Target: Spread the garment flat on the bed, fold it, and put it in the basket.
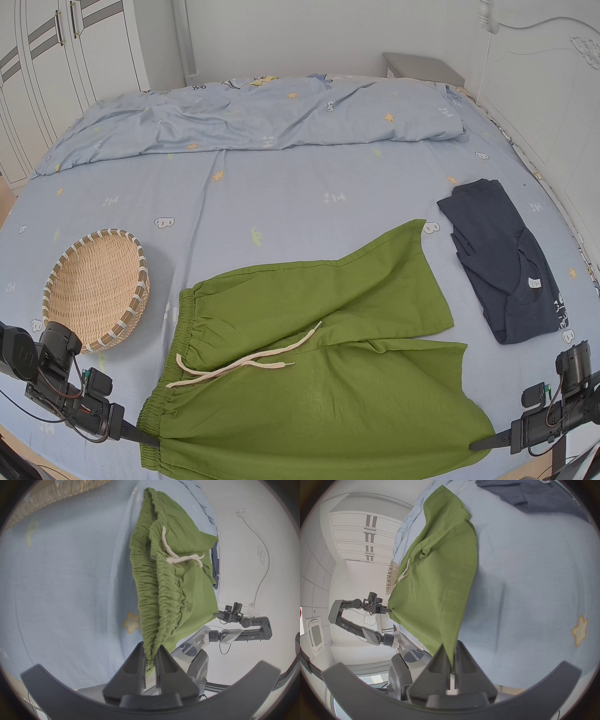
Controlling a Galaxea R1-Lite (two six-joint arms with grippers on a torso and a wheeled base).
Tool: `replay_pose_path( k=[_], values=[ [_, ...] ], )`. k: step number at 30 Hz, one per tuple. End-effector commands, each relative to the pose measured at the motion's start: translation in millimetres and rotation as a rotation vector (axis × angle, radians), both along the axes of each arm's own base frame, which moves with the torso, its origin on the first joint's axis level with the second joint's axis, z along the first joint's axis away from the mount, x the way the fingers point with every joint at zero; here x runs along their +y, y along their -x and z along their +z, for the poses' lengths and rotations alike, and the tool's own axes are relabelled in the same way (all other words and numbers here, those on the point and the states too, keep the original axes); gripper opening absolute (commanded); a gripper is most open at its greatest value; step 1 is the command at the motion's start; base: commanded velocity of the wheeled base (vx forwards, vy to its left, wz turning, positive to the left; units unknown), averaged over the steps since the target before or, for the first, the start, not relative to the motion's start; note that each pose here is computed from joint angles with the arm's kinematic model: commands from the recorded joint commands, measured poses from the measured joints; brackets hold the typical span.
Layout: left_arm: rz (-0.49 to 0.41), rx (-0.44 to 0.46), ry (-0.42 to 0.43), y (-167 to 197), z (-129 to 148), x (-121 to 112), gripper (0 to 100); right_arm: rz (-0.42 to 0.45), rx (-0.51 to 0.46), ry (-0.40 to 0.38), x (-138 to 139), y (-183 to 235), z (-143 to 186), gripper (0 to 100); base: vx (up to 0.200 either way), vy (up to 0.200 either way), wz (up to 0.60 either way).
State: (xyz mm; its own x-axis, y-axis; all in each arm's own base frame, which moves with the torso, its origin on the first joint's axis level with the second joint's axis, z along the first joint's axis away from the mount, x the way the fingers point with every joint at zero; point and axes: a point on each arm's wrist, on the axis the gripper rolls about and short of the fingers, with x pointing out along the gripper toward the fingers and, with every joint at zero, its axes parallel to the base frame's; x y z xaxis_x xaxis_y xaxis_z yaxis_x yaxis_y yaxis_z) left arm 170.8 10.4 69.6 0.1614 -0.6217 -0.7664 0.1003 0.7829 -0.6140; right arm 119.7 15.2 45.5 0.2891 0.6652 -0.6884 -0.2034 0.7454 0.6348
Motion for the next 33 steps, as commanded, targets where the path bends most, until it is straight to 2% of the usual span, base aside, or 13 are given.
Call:
replay_pose_path(
  k=[1, 6, 7, 8, 9, 16, 19, 24, 27, 33],
  values=[
    [0.002, 0.027, 0.005, -2.4, -4.6, 0.4, 0, 0.022, 0.045, 0.005, 2.8, 0.7, -5.9, 0, 0.000, 0.000, 0.00],
    [0.001, 0.032, 0.006, -3.0, -5.9, 0.5, 0, 0.030, 0.033, 0.013, 3.5, 2.4, -9.8, 0, 0.000, 0.000, 0.00],
    [-0.001, 0.037, 0.006, -3.1, -6.5, 0.3, 0, 0.030, 0.031, 0.013, 3.5, 2.6, -10.1, 100, 0.000, 0.000, 0.00],
    [-0.001, 0.040, 0.007, -3.0, -7.2, 0.3, 0, 0.030, 0.022, 0.013, 3.5, 2.5, -10.2, 100, 0.000, 0.000, 0.00],
    [-0.001, 0.040, 0.007, -3.0, -7.2, 0.3, 100, 0.029, 0.022, 0.012, 3.5, 2.7, -10.5, 100, 0.000, 0.000, 0.00],
    [0.013, 0.026, 0.014, -2.8, -2.9, 2.5, 100, 0.015, -0.014, 0.009, 2.3, 1.3, -7.9, 100, 0.000, 0.000, 0.00],
    [0.030, -0.018, 0.009, 0.7, 5.7, 4.6, 100, 0.007, -0.064, 0.012, 1.4, -2.5, -2.3, 100, 0.000, 0.000, 0.00],
    [0.088, -0.156, -0.009, -2.3, 34.3, 10.5, 100, -0.020, -0.256, 0.009, -1.3, -19.4, 25.2, 100, 0.000, 0.000, 0.00],
    [0.120, -0.197, 0.004, -18.5, 50.2, 7.9, 100, -0.030, -0.359, 0.007, -1.9, -33.4, 44.6, 100, 0.000, 0.000, 0.00],
    [0.114, -0.257, 0.055, -63.9, 82.1, -13.5, 100, -0.034, -0.538, -0.003, -0.8, -72.9, 90.6, 100, 0.000, 0.000, 0.00]
  ],
)
